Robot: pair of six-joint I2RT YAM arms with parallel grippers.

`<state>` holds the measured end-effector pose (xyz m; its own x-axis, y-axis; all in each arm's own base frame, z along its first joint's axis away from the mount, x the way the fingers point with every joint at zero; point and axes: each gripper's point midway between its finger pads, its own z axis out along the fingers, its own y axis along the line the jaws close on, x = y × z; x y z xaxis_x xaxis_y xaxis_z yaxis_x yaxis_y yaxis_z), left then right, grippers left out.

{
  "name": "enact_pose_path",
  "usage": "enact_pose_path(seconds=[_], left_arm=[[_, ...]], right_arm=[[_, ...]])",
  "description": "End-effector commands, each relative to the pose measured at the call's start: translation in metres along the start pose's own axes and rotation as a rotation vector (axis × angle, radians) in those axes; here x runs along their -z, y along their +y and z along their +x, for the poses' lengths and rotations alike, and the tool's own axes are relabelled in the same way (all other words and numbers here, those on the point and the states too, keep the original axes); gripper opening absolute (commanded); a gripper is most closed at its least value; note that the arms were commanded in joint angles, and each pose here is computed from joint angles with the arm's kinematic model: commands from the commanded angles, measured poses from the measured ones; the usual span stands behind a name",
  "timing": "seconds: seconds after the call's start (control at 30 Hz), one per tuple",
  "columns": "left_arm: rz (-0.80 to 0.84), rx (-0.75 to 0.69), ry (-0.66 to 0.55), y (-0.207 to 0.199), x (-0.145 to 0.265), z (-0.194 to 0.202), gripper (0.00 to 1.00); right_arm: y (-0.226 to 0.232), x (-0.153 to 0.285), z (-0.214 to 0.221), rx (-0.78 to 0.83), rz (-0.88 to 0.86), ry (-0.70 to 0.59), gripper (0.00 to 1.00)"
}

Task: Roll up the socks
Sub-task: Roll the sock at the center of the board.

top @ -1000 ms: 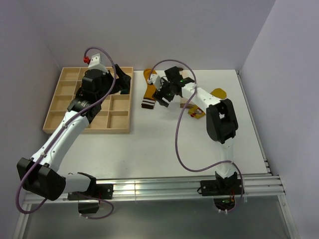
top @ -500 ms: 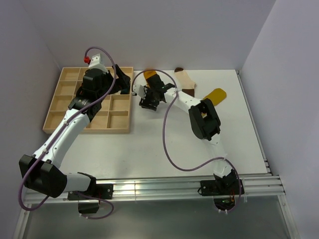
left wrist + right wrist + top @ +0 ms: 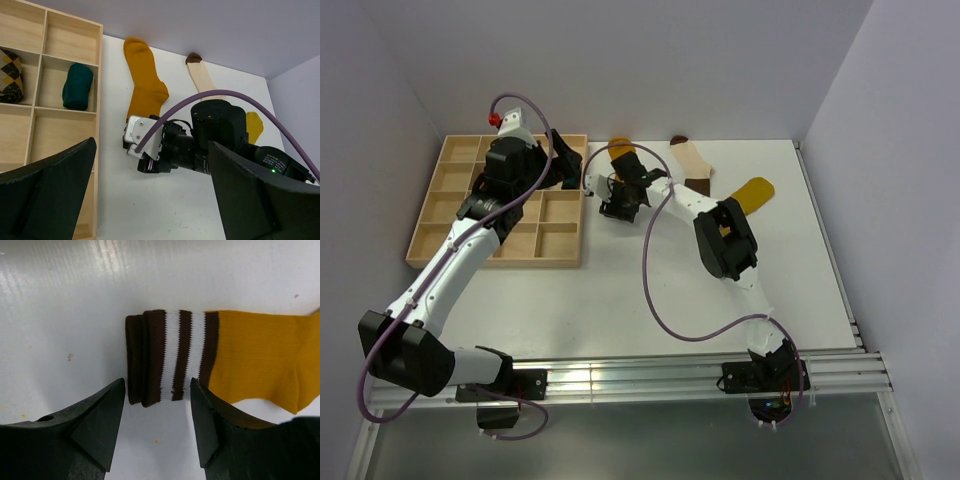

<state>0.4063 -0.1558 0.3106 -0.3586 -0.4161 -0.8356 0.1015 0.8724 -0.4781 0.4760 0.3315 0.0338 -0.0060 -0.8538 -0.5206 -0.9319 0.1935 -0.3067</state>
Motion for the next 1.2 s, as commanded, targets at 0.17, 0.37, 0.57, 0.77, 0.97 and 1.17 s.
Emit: enact_pose_path(seconds=[0.17,0.37,0.57,0.77,0.97,1.17], left_arm=[[0.042,-0.013,-0.027,-0.012,0.000,-0.017,1.00],[0.049,-0.020,-0.006,-0.013,-0.002,-0.012,0.99],[0.056,-0.021,0.009,-0.014,-0.003,-0.010,0.99],[0.058,-0.015,0.018,-0.014,-0.002,-0.007,0.99],[0.063,0.002,0.013,-0.007,0.006,0.005,1.00],[0.138,0.034,-0.030,-0.007,0.021,0.022,0.96]], right_arm=[[0.000,-0.002,-0.015,0.065,-0.029,0.019,0.63],[0.006,-0.011,-0.006,0.092,-0.060,0.084,0.53],[0.015,-0.008,0.001,0.114,-0.109,0.135,0.38],[0.035,0.008,0.003,0.101,-0.199,0.147,0.28],[0.083,0.041,0.006,-0.009,-0.382,0.110,0.22],[0.137,0.093,0.020,-0.194,-0.586,0.072,0.21]])
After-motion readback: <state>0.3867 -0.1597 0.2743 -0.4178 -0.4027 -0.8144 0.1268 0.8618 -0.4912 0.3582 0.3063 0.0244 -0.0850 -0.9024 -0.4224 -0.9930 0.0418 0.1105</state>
